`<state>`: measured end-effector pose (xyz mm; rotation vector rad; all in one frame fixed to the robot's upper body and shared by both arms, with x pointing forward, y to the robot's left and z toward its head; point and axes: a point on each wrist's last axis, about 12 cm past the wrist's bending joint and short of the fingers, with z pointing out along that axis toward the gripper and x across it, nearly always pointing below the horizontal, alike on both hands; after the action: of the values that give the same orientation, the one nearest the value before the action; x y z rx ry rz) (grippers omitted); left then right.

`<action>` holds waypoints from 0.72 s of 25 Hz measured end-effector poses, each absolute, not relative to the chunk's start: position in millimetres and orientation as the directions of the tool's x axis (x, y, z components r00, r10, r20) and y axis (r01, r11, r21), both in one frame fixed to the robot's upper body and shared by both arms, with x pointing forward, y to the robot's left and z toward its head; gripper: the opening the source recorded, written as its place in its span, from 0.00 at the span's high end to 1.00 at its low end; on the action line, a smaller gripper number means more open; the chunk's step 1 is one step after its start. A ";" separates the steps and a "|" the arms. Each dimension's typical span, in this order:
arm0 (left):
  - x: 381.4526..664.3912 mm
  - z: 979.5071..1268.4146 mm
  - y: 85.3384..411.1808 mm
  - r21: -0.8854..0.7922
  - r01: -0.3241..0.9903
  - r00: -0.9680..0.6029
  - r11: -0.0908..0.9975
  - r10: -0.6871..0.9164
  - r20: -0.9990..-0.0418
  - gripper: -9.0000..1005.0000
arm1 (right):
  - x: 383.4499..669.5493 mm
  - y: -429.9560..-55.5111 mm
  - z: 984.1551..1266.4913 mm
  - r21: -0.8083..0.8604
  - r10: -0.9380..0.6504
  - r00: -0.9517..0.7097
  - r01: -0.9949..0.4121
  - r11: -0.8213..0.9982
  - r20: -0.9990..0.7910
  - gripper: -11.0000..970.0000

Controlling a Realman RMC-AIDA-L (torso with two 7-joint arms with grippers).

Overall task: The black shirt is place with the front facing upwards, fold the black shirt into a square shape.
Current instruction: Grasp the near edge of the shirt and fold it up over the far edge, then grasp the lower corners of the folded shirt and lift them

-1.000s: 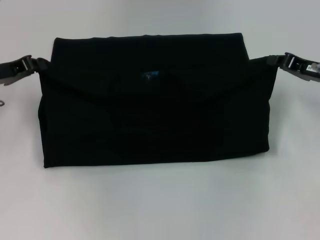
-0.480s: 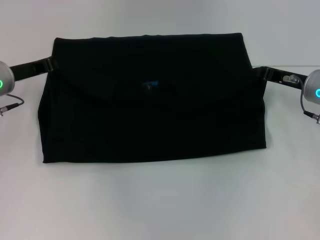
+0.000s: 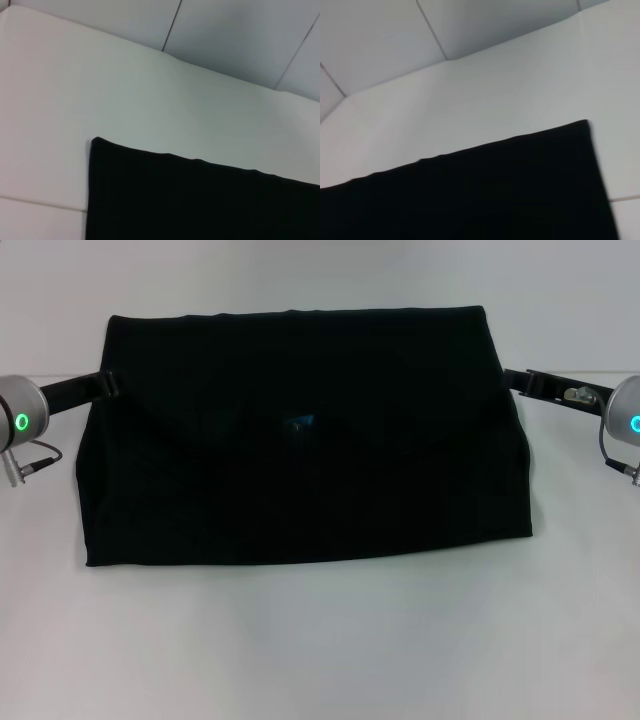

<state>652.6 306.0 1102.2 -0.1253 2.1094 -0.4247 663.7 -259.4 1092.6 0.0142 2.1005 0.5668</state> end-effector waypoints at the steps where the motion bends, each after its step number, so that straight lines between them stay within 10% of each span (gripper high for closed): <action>1: 652.4 1102.3 307.5 -0.354 0.069 -0.544 0.933 -0.262 -0.797 0.84 | 662.8 -260.5 1092.8 0.406 0.229 -0.565 -0.209 0.890 -0.793 0.78; 9: 647.3 1105.4 330.8 -0.418 0.037 -0.561 0.908 -0.327 -0.760 0.67 | 646.0 -290.8 1096.0 0.513 0.348 -0.504 -0.233 0.826 -0.790 0.57; 18: 602.0 1122.6 368.5 -0.598 0.236 -0.769 0.766 -0.229 -0.596 0.36 | 591.8 -297.1 1103.8 0.401 0.061 -0.468 -0.676 0.618 -0.882 0.18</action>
<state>602.0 368.5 1122.6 0.0048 2.2805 -0.8908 591.8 -297.1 1103.8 -0.4924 1.8680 0.9484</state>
